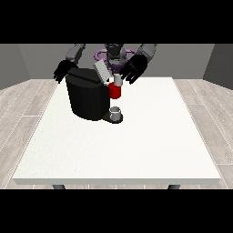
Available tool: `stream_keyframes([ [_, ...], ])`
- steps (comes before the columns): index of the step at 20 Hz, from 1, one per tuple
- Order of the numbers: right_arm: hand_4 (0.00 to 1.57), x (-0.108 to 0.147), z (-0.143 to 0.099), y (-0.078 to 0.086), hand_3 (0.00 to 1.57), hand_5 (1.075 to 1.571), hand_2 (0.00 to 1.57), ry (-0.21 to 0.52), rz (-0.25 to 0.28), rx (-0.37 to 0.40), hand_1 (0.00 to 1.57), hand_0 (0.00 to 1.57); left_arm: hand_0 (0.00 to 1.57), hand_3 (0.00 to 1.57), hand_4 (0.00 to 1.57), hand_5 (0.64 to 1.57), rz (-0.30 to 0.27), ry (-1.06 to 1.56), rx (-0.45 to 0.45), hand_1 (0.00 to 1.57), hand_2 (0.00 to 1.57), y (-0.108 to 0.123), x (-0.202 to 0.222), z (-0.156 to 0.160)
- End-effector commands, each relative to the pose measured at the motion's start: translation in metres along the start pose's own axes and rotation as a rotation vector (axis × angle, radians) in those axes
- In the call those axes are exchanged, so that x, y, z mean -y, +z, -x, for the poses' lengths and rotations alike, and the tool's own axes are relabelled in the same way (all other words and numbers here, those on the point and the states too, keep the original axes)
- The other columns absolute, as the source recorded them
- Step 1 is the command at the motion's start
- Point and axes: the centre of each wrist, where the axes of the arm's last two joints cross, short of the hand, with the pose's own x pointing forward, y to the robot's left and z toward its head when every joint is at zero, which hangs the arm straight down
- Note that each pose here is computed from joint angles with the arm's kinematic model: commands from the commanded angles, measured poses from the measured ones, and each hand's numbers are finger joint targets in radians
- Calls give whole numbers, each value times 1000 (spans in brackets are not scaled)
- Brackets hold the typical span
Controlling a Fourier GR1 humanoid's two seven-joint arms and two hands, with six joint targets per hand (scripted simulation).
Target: Insert the coffee pod into the coffee machine and close the lid
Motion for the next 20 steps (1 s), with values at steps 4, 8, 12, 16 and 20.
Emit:
stream_keyframes([
  [4, 530, 8, 2, 6, 0, 1571, 0, -19, 6, -19, 0, 0, 1326, 1233, 503, 1571, 38, -2, -40, 1326, 1335, -1, 16, 0],
  [8, 512, 9, -5, 0, 0, 1571, 0, -33, -24, 14, 0, 0, 1260, 1208, 511, 1571, 10, -11, -6, 1260, 1298, 0, 6, 3],
  [12, 513, 10, 3, 4, 0, 1571, 0, -24, 22, -1, 0, 0, 1179, 1183, 493, 1571, 24, -2, 0, 1179, 1253, -5, 5, -7],
  [16, 481, 7, 8, 12, 0, 1571, 0, -19, 19, -5, 0, 0, 1198, 1200, 505, 1571, 35, -22, 16, 1198, 1271, 3, 6, 11],
  [20, 448, 11, -14, -3, 0, 1571, 0, -19, 3, 31, 0, 0, 1160, 1185, 506, 1571, 31, -15, 6, 1160, 1244, 1, 9, 10],
])
